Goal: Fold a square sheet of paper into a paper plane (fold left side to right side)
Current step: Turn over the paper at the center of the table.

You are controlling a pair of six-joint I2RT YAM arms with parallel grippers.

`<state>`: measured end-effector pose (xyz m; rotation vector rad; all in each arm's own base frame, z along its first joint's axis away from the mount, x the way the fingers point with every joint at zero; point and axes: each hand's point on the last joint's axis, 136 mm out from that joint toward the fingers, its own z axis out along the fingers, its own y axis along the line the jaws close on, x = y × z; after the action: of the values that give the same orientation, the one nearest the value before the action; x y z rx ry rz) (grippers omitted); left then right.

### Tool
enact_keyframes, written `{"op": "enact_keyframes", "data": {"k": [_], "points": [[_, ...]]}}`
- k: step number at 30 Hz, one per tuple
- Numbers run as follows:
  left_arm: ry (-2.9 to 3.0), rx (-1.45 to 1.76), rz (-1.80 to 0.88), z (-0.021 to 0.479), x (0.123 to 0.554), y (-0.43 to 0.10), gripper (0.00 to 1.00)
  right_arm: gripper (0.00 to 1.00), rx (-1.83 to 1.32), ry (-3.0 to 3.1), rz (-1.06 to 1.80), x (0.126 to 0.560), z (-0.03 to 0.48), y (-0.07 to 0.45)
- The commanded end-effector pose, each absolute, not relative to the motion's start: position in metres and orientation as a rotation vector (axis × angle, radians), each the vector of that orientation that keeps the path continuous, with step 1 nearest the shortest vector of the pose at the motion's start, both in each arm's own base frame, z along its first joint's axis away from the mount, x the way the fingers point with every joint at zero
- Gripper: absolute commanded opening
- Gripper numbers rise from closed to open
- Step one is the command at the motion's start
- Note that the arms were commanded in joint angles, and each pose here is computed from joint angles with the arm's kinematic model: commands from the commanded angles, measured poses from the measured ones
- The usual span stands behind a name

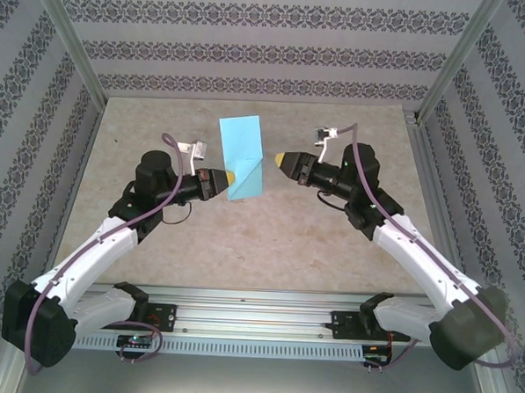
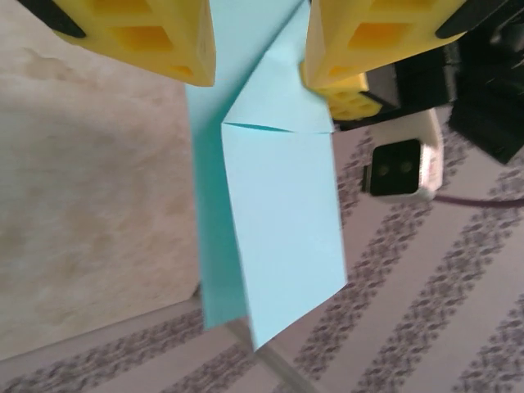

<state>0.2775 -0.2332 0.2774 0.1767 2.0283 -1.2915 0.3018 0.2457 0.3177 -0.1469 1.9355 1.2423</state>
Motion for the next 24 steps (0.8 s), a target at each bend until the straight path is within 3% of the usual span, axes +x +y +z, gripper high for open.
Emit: {"op": "enact_keyframes", "data": {"k": [1,5,12,18,24], "points": [[2.256,0.241,-0.795,0.230,0.272,-0.202,0.00,0.38,0.007,2.162,0.751,0.304,0.263,0.177],[2.462,0.208,-0.241,0.188,0.271,-0.161,0.00,0.43,0.190,2.262,0.406,0.294,0.234,0.111],[2.572,0.265,0.460,0.155,0.268,-0.140,0.00,0.43,0.327,2.300,0.299,0.280,0.208,0.073],[2.606,0.421,0.701,0.122,0.272,-0.180,0.00,0.43,0.342,2.323,0.291,0.278,0.198,0.069],[2.755,0.508,0.470,0.074,0.273,-0.244,0.04,0.43,0.350,2.349,0.271,0.273,0.191,0.062]]}}
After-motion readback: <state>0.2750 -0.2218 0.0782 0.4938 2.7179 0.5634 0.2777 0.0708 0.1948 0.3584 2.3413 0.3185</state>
